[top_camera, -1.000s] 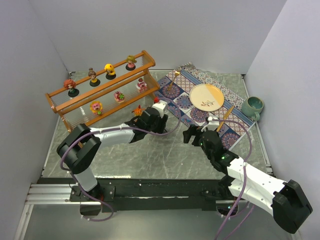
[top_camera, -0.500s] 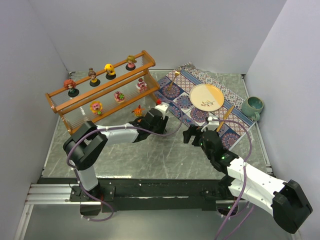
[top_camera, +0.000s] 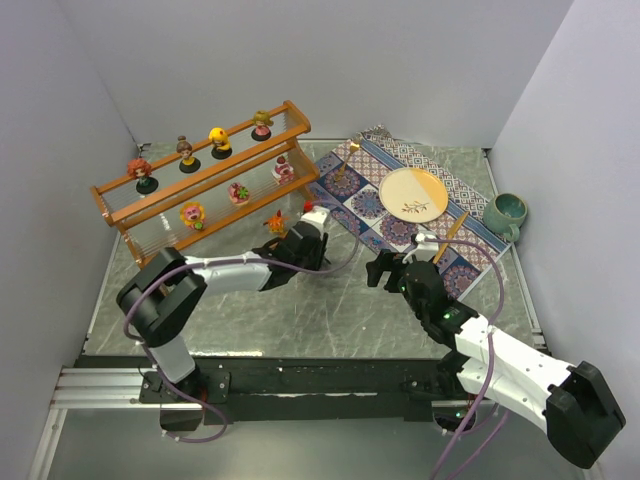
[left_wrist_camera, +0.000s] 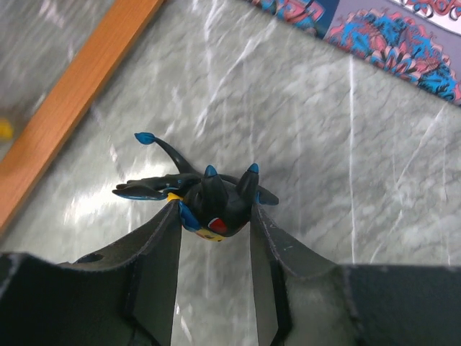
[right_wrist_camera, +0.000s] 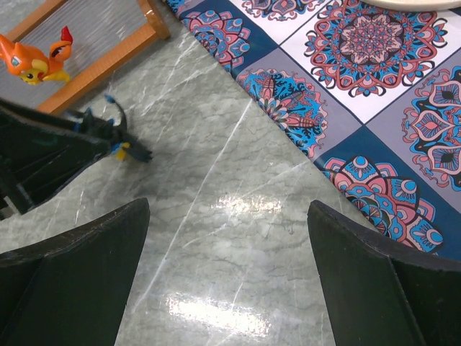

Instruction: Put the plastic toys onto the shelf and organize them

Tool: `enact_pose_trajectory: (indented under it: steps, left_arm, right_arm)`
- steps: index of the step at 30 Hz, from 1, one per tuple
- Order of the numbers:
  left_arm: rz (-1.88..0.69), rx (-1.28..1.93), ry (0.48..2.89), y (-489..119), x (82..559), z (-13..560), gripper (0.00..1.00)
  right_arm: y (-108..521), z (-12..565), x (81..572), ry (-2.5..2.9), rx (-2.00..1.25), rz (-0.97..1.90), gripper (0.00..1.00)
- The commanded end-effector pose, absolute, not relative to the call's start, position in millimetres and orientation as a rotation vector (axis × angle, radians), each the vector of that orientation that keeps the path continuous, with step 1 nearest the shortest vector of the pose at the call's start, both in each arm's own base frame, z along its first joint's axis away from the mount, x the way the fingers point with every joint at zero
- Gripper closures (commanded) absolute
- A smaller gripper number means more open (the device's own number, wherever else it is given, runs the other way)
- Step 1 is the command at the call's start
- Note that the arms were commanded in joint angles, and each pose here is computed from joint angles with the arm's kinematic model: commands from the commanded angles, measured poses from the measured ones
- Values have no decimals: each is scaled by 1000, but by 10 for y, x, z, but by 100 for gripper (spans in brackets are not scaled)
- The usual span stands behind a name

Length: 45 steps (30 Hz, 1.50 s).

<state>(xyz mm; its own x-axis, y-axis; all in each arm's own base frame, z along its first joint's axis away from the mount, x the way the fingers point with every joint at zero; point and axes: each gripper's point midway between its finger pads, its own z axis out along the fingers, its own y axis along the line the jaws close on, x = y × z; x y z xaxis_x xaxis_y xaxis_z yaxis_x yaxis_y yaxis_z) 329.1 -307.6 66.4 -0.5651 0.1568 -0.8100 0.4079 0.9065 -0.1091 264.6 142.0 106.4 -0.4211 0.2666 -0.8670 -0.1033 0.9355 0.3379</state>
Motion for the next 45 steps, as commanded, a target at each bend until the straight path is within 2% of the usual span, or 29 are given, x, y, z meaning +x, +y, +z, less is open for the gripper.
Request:
enact_pose_trajectory:
  steps: [1, 12, 31, 45]
  left_arm:
    - [-429, 234, 2108, -3005, 3255, 978, 92]
    - [-396, -114, 2019, -2401, 3081, 1199, 96]
    - [-321, -613, 1848, -1463, 3220, 1246, 96]
    - [-254, -720, 1754, -1156, 3356, 1286, 94]
  right_arm:
    - [1441, 1318, 2728, 1896, 120, 431, 3]
    - [1502, 1381, 2721, 1875, 99, 474, 3]
    - [1553, 1559, 2700, 1802, 28, 513, 3]
    - [1731, 1588, 2635, 1791, -28, 623, 3]
